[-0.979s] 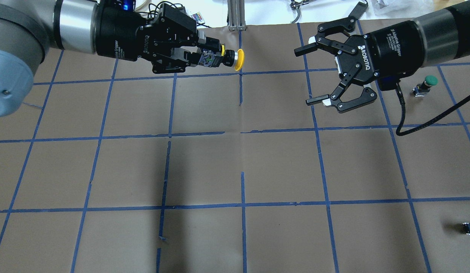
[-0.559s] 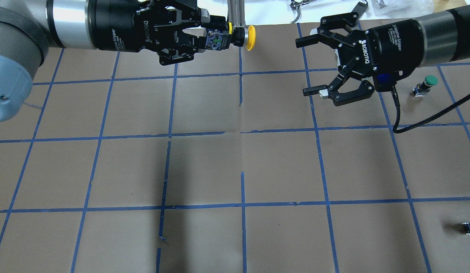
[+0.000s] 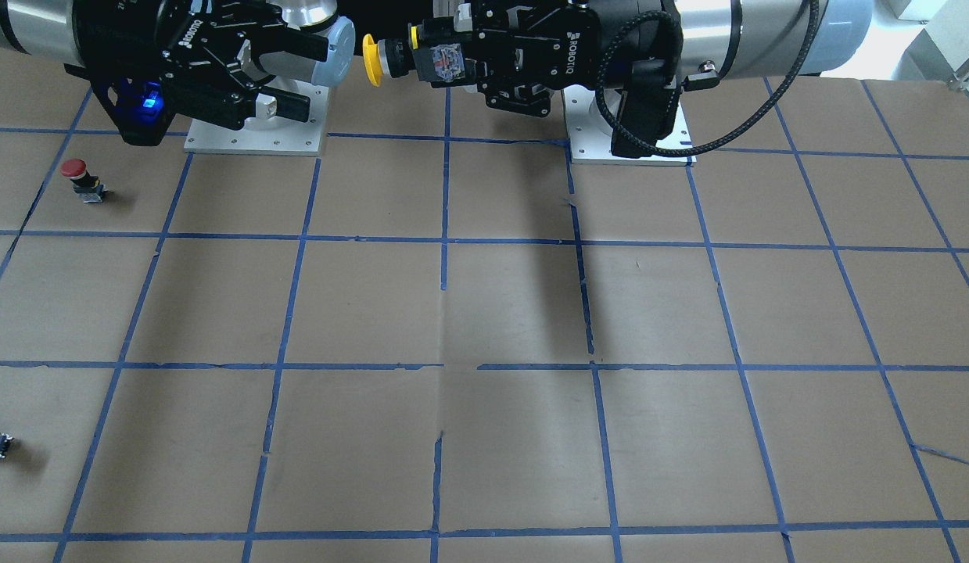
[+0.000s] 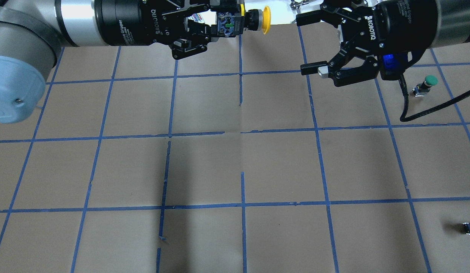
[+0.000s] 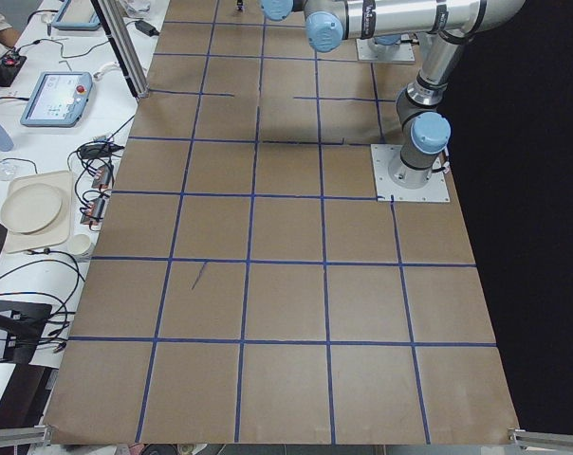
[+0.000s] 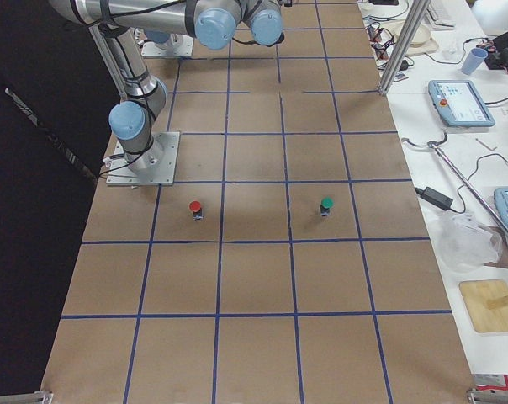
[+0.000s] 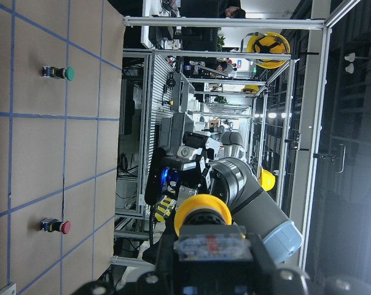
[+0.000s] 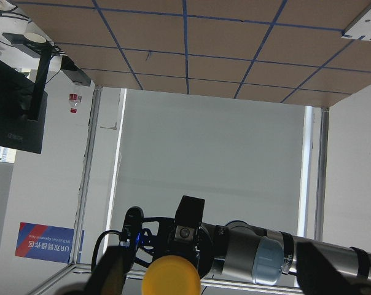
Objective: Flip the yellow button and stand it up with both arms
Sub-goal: 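Close the right gripper on the yellow cap held by the left gripper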
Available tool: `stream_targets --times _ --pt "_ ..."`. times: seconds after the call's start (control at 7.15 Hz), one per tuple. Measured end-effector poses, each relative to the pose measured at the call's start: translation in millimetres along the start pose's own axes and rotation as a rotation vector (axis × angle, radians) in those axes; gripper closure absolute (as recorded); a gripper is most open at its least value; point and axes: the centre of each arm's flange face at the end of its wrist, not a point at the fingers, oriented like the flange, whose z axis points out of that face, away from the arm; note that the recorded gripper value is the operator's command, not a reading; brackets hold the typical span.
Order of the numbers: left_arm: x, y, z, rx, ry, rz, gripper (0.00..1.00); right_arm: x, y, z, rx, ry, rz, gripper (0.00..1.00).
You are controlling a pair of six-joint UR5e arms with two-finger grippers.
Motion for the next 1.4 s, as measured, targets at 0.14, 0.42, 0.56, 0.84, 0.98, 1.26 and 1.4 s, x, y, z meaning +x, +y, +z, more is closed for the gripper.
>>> stream_targets --times 0.14,0.42,0.56,0.84,0.98,1.26,1.4 --pt "-0.3 -0.7 0.5 -0.001 0.003 -0.002 0.92 2.2 9.5 6.1 0.002 0.012 0.003 0.0" --pt "-1.6 -1.8 1.7 -0.002 0.005 0.006 0.92 3.2 25.5 18.4 0.002 0.035 -0.004 0.0" --pt "-2.9 -1.4 2.9 -0.004 0.005 0.009 0.92 -0.7 29.0 19.7 0.0 0.03 -0.008 0.0" --pt "-5.4 -0.2 4.6 -0.005 0.005 0.012 0.92 -13.3 33.0 23.7 -0.001 0.008 0.005 0.0" --pt "-3.8 -0.3 4.9 -0.004 0.01 0.014 0.92 -14.4 35.4 29.8 -0.003 0.014 0.008 0.0" --pt "-1.5 -0.1 5.4 -0.002 0.035 0.017 0.92 -13.5 35.5 38.1 -0.006 0.028 0.016 0.0" --pt "-2.5 0.2 5.6 -0.002 0.039 0.011 0.92 -13.3 36.1 39.4 -0.005 0.031 0.017 0.0"
